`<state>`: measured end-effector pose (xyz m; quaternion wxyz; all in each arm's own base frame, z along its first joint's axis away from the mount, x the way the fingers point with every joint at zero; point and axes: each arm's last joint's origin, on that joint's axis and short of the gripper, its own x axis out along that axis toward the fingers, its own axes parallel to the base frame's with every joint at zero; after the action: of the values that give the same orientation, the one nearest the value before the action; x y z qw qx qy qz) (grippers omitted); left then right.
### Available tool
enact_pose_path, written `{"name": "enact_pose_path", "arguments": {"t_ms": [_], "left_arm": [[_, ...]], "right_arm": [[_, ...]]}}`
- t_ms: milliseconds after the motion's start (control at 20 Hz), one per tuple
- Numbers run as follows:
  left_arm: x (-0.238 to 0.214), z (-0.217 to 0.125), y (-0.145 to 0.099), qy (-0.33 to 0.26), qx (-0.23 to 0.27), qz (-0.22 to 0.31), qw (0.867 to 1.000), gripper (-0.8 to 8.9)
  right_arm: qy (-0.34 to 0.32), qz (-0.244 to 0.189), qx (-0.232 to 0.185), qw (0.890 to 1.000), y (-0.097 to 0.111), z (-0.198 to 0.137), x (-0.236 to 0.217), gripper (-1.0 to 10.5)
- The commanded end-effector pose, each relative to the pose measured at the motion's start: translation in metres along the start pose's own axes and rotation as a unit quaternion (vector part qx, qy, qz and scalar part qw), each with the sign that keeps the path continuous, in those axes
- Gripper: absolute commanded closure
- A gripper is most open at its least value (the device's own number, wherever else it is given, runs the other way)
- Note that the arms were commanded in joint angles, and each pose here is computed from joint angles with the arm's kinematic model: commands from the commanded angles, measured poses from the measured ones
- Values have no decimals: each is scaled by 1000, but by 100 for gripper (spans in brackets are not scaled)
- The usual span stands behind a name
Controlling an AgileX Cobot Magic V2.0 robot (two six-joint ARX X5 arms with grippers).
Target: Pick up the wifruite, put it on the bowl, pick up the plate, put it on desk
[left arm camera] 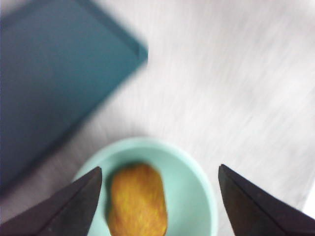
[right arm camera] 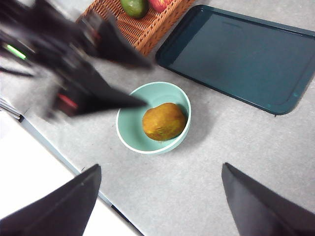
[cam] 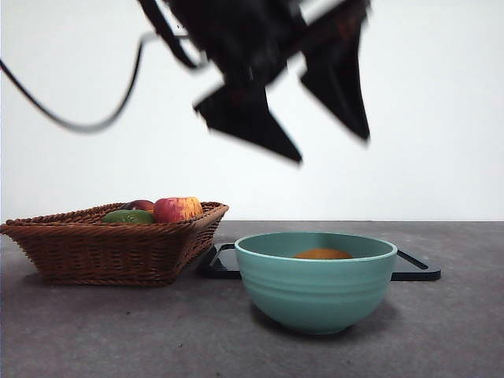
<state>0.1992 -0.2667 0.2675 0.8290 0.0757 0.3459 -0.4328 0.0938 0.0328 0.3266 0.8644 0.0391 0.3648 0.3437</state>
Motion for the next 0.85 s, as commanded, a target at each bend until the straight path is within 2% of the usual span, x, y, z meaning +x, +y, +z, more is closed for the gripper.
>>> {"name": "enact_pose_path", "arguments": {"t_ms": [50,350,600,750,850], "left_arm": [[-31,14,1,-40,-16,1,999,439],[-121,16,31,-101,-56,57,992,440],[-156,-17,50,-105,-92,100,985,440],[-160,-47,49,-91,-103,77,988,439],[-159,-64,46,-69,-103,35,992,439]], "right_arm": [[-7,1,-1,1000,2,4,-3,555],[-7,1,-1,1000,2,4,-3,555],[-7,1,-1,1000,2,4,-3,555],[-7,1,-1,1000,2,4,-3,555],[-7,1,-1,1000,2,4,-3,555]]}}
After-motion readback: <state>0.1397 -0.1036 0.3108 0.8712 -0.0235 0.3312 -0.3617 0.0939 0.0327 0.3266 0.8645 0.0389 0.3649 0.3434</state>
